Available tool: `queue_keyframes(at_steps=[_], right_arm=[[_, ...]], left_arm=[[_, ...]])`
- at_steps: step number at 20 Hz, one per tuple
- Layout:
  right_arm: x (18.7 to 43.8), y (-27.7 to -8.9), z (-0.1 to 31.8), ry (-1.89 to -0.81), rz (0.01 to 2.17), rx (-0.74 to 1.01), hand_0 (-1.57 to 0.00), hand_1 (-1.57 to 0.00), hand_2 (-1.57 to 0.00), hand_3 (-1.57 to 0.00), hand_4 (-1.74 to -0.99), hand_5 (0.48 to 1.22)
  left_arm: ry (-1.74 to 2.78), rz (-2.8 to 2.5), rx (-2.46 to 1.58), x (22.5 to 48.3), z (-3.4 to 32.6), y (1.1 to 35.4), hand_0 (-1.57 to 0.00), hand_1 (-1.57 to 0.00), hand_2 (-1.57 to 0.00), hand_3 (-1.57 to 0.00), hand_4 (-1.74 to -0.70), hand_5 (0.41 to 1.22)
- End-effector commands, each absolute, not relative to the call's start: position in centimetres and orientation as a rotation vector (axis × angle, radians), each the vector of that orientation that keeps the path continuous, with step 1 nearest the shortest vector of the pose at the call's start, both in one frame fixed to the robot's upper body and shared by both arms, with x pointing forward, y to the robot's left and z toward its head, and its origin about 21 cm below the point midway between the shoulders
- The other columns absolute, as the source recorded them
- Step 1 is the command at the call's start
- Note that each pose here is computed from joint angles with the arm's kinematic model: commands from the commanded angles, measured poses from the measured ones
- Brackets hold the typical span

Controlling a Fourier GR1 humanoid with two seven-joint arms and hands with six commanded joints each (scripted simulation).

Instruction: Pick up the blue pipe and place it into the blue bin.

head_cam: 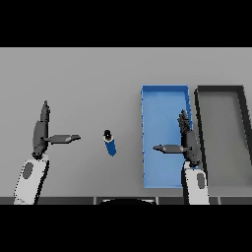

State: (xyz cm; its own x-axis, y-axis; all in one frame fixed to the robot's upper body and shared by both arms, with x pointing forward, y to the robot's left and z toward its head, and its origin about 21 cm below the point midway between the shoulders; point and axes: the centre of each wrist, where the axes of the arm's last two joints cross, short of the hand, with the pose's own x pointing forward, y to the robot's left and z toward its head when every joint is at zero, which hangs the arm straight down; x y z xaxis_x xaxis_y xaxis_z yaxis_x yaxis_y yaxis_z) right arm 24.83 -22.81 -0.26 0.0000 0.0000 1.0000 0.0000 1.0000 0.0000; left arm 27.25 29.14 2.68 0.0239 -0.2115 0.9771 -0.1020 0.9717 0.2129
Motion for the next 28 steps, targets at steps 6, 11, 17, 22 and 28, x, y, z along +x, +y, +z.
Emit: queue_keyframes(at_steps=[6, 11, 17, 22, 28], right_arm=[[25.4, -22.8, -0.1, -1.572, 0.004, 0.001, 0.0, 0.0, 0.0, 0.0, -1.21, 0.594], [24.4, -23.9, 1.4, -1.661, 0.388, -0.14, 0.0, 0.0, 0.0, 0.0, -1.192, 0.587], [24.3, -24.2, 1.7, -1.658, 0.4, -0.155, 0.0, 0.0, 0.0, 0.0, -1.187, 0.579], [24.5, -24.0, 2.0, -1.659, 0.387, -0.125, 0.0, 0.0, 0.0, 0.0, -1.225, 0.58], [24.4, -24.1, 2.4, -1.658, 0.403, -0.135, 0.0, 0.0, 0.0, 0.0, -1.213, 0.571]], left_arm=[[-1.559, -0.087, 0.252, 27.8, 2.7, 28.9, 0.0, 0.0, 0.0, 0.0, -0.97, 0.594], [-1.555, -0.5, 0.103, 27.9, 3.7, 32.1, 0.0, 0.0, 0.0, 0.0, -0.97, 0.596], [-1.568, -0.644, -0.041, 26.4, 4.2, 31.8, 0.0, 0.0, 0.0, 0.0, -0.98, 0.583], [-1.455, -0.807, -0.135, 24.4, 5.2, 28.6, 0.0, 0.0, 0.0, 0.0, -1.02, 0.512], [-1.387, -0.936, -0.228, 23.4, 3.7, 24.8, 0.0, 0.0, 0.0, 0.0, -1.1, 0.466]])
